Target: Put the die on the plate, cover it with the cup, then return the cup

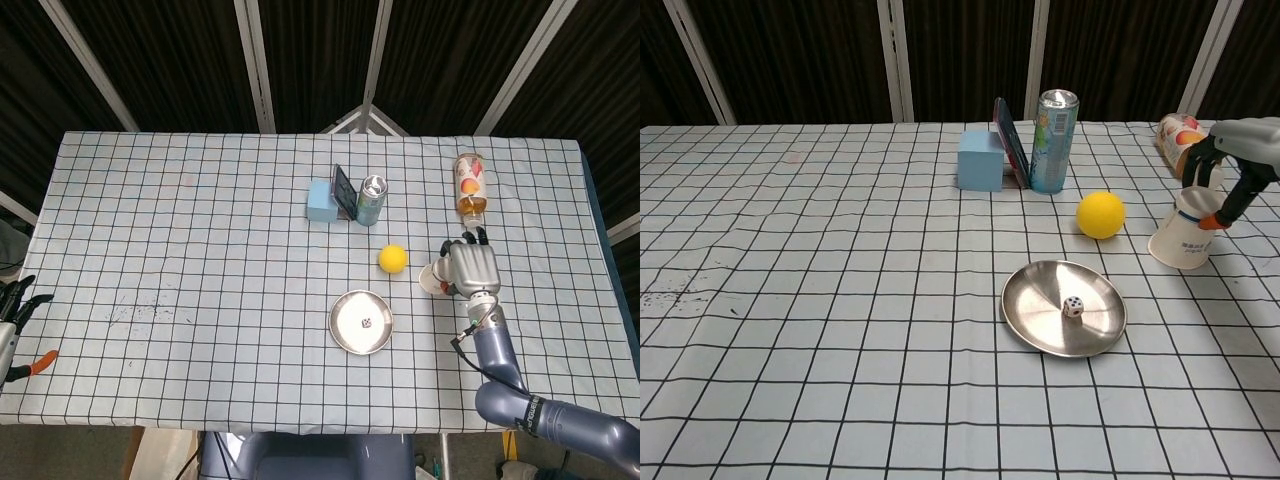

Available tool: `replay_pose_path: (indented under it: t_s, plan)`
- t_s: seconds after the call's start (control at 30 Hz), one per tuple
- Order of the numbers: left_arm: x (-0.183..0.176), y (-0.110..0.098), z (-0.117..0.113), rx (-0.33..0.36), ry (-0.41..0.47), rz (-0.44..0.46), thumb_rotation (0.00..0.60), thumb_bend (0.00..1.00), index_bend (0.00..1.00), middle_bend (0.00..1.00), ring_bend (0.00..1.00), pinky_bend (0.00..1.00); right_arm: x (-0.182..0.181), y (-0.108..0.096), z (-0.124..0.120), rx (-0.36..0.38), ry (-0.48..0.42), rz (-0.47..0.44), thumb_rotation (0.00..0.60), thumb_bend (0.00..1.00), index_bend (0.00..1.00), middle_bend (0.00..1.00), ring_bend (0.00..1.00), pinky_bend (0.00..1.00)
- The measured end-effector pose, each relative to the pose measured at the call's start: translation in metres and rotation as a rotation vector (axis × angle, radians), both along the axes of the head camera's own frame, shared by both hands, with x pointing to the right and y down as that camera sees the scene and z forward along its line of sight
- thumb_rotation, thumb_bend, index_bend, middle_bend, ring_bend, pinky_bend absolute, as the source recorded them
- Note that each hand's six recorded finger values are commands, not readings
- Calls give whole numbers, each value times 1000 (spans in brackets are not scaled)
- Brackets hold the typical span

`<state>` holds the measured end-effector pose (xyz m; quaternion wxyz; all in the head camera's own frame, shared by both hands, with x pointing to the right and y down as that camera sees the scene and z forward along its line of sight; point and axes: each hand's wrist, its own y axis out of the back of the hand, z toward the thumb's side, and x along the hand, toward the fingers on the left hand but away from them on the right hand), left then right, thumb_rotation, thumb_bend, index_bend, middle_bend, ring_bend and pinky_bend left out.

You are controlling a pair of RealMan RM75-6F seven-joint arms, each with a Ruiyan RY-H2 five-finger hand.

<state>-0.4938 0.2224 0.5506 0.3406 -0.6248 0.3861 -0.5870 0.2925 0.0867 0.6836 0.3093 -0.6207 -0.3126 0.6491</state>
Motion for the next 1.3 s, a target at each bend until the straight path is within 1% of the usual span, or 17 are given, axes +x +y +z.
replay_pose_path:
  t_s: [0.23, 0.33, 0.53, 0.7, 0.83, 1.07, 1.17, 1.3]
  plan:
    - [0, 0, 0, -2, 0, 1, 600, 297, 202, 0, 0, 24, -4, 0, -3, 13, -8, -13, 600, 233, 509, 448, 202, 0]
    - [0, 0, 0, -2, -1, 1, 600, 297, 202, 0, 0, 24, -6, -2, -6, 29, -15, -19, 600, 233, 522, 452, 204, 0]
    - [-1, -1, 0, 0, 1, -4, 600, 296, 203, 0, 0, 23, -8, -8, -21, 62, -17, -40, 600, 268, 549, 458, 205, 0]
    - [-1, -1, -1, 1, 8, -3, 600, 296, 203, 0, 0, 24, -15, -8, -37, 53, -25, -67, 600, 269, 552, 458, 205, 0]
    - [-1, 0, -2, 0, 14, -3, 600, 296, 204, 0, 0, 24, -29, 1, -52, 37, -51, -102, 600, 269, 553, 458, 205, 0]
    - [-1, 2, -4, 3, 20, -3, 600, 297, 204, 0, 0, 24, -66, 23, -83, 17, -132, -165, 600, 268, 552, 458, 205, 0]
    - [-3, 1, -5, 5, 23, -6, 600, 296, 204, 0, 0, 23, -79, 30, -89, 4, -169, -173, 600, 269, 552, 458, 205, 0]
    - [-3, 0, -5, 3, 24, -8, 600, 297, 204, 0, 0, 24, -95, 39, -86, -26, -232, -160, 600, 268, 552, 457, 205, 0]
